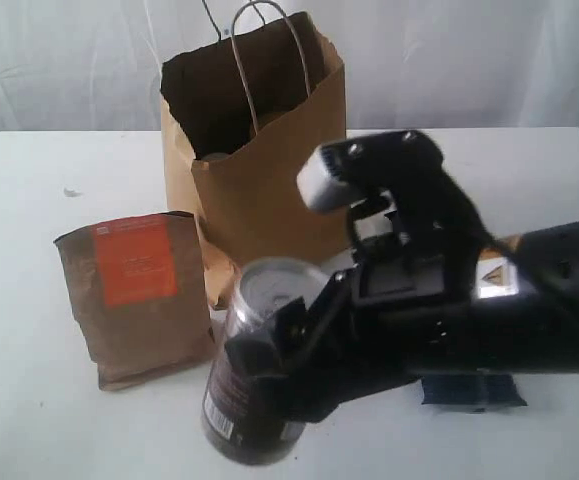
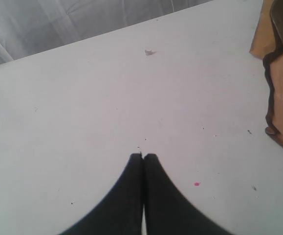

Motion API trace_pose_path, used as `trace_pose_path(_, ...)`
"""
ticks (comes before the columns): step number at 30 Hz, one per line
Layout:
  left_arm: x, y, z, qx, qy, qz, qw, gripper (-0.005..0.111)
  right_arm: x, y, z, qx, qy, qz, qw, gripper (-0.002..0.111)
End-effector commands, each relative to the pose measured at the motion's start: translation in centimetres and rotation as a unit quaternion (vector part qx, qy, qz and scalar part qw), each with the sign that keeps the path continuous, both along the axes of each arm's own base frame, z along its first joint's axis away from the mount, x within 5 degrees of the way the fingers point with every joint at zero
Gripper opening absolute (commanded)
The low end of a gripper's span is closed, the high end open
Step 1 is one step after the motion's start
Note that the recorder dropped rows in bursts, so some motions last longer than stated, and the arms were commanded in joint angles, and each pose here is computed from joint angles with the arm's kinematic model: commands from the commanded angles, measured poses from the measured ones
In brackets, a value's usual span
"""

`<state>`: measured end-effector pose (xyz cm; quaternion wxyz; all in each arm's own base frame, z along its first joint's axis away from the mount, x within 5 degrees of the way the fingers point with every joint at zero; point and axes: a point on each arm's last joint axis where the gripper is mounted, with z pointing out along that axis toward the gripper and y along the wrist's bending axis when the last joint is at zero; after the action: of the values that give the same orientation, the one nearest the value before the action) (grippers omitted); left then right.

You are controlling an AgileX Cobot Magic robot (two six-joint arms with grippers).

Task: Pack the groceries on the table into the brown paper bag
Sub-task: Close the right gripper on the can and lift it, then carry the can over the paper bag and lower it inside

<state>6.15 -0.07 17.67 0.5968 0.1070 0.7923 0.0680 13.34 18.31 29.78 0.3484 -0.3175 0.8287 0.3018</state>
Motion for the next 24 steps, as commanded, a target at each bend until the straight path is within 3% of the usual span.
trace_pose_path(1,0.0,0.0,0.0,0.0,-0.004,-0.002,1.0,0.0,-1.5,-2.4,4.0,0.071,-0.099,-0.01,0.993,0.007)
trace_pose_path(9,0.0,0.0,0.0,0.0,-0.004,-0.002,1.0,0.0,-6.1,-8.1,9.2,0.19,-0.207,-0.018,0.96,0.007)
trace_pose_path(19,0.0,0.0,0.0,0.0,-0.004,-0.002,1.0,0.0,-8.6,-11.1,10.4,0.225,-0.25,-0.016,0.942,0.007)
trace_pose_path(23,0.0,0.0,0.0,0.0,-0.004,-0.002,1.0,0.0,-7.9,-11.3,12.1,0.292,-0.303,-0.057,0.905,0.007)
trace_pose_path(24,0.0,0.0,0.0,0.0,-0.004,-0.002,1.0,0.0,-7.4,-11.3,13.1,0.331,-0.334,-0.084,0.878,0.007)
